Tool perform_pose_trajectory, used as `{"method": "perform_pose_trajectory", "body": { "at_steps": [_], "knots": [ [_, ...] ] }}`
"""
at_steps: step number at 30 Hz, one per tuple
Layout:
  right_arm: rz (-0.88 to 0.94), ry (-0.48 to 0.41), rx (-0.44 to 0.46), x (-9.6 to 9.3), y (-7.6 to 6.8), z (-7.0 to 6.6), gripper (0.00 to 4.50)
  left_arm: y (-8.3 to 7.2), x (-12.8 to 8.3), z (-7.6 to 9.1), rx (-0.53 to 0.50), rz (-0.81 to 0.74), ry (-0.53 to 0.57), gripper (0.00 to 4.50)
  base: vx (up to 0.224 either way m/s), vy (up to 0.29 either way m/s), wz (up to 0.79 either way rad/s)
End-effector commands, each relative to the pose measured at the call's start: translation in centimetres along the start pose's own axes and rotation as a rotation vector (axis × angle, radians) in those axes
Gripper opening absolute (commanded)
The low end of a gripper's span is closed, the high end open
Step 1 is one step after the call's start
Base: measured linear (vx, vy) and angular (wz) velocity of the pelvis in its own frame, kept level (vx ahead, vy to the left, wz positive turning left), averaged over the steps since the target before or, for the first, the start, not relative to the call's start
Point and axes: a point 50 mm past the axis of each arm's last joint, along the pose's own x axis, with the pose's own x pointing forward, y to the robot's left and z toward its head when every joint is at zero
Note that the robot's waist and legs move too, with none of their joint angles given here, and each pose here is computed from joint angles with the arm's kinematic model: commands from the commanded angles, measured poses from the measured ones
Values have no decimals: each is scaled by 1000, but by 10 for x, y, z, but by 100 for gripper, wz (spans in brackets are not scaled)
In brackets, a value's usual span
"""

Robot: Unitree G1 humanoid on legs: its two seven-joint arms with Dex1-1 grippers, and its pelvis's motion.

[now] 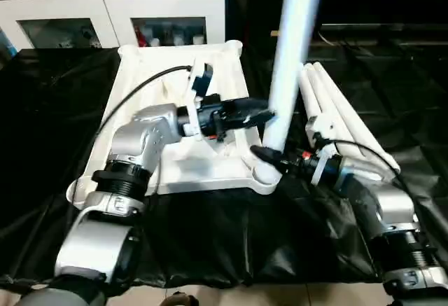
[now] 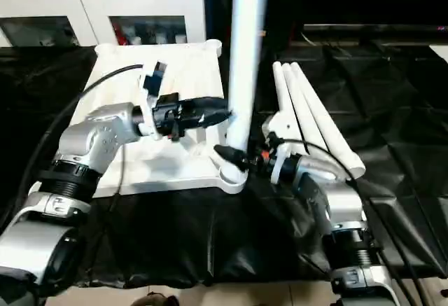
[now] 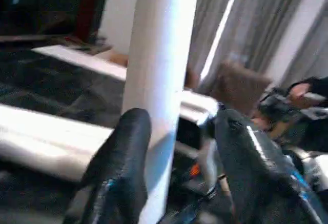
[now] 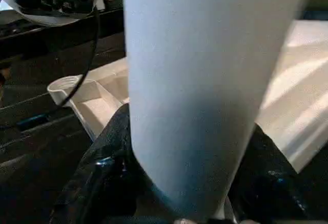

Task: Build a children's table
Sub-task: Insert table leg to table base

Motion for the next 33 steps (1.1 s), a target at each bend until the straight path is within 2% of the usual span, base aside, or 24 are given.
{"method": "perform_pose_trajectory", "body": {
  "at_steps": [1, 8, 12, 14, 15, 16, 20, 21, 31, 33],
  "knots": [
    [70, 28, -24, 7, 8, 4, 190, -6, 12, 2, 17, -41, 3, 259, 0, 0, 0],
    [111, 80, -34, 6, 13, 2, 190, -6, 25, -1, 48, 1, 3, 265, 0, 0, 0],
    [121, 111, -47, 4, 13, 2, 190, -2, 28, -5, 109, 59, 38, 265, 0, 0, 0],
    [121, 113, -47, 3, 13, 2, 190, -2, 28, -5, 99, 53, 25, 265, 0, 0, 0],
    [122, 115, -47, 2, 12, 3, 190, -3, 28, -3, 81, 42, 6, 235, 0, 0, 0],
    [123, 118, -48, 2, 12, 3, 190, -3, 28, -2, 71, 35, -4, 227, 0, 0, 0],
    [131, 128, -49, 1, 12, 4, 190, -4, 29, -1, 47, 29, -22, 222, 0, 0, 0],
    [139, 133, -49, 0, 12, 6, 190, 1, 30, 1, 26, 87, -33, 203, 0, 0, 0],
    [147, 134, -46, -2, 11, 13, 190, 10, 32, 4, -16, 201, -57, 196, 0, 0, 0],
    [144, 137, -55, -5, 10, 17, 190, 14, 32, 4, -18, 266, -51, 196, 0, 0, 0]
  ]
}}
